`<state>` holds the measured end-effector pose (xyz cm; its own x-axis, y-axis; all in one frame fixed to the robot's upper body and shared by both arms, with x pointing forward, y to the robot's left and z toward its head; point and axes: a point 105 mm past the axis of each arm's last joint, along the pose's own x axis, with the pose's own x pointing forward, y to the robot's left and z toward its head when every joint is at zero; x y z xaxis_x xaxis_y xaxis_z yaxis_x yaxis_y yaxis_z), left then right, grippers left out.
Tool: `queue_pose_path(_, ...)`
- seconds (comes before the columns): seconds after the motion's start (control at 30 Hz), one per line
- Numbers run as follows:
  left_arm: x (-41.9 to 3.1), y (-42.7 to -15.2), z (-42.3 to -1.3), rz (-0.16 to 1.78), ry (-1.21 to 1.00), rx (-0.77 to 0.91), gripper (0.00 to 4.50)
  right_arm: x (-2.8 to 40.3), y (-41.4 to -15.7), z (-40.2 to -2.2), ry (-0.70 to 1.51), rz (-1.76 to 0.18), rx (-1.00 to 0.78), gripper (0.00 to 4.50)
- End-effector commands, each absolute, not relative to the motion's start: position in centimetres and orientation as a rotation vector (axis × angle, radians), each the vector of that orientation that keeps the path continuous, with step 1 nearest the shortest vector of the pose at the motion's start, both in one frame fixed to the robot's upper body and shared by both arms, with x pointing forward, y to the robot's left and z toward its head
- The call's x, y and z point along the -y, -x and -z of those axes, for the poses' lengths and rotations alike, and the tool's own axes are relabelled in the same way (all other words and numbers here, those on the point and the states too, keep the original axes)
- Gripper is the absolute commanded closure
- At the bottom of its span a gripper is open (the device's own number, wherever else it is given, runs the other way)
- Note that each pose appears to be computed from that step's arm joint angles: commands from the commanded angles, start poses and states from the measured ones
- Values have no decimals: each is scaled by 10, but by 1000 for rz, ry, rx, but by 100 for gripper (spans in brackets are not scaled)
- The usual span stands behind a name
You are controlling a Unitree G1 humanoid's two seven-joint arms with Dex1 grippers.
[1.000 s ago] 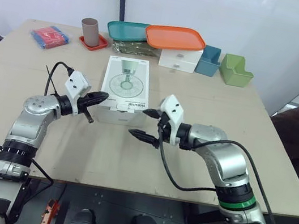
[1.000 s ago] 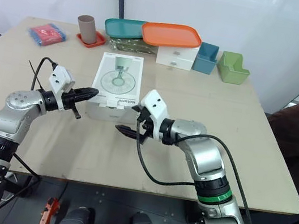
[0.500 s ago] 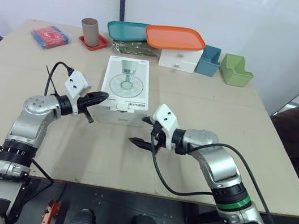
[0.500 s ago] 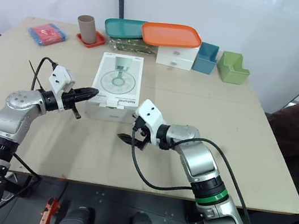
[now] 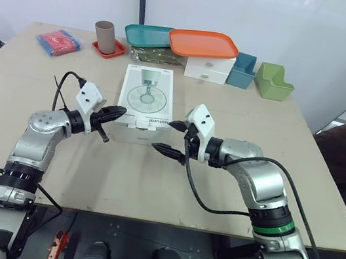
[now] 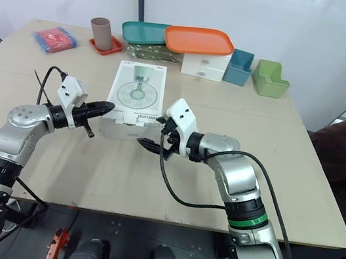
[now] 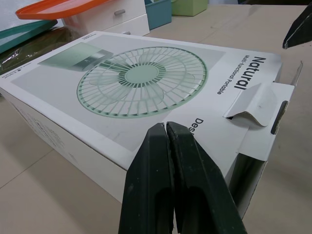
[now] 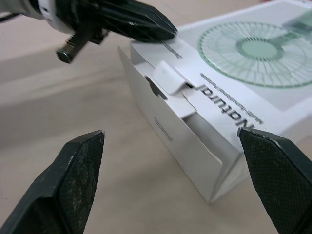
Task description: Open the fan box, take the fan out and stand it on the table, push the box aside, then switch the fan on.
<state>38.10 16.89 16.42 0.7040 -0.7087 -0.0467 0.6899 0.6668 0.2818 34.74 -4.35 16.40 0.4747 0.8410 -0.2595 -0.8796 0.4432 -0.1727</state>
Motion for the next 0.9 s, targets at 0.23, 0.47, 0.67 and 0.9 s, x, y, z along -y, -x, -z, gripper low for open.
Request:
queue_pose_path(0.23, -172, -380, -150, 790, -299, 4, 437, 43, -337, -159, 375, -1128, -126, 0)
queue_pose_path(0.47, -171, -381, -150, 790, -300, 6, 437, 42, -326, -157, 368, -1176, -125, 0)
queue_pose_path(0.67, -171, -383, -151, 791, -301, 5, 437, 38, -318, -144, 370, -1205, -156, 0)
queue_pose_path(0.9, -172, -384, -152, 787, -307, 7, 437, 44, -309, -115, 397, -1225, -243, 0)
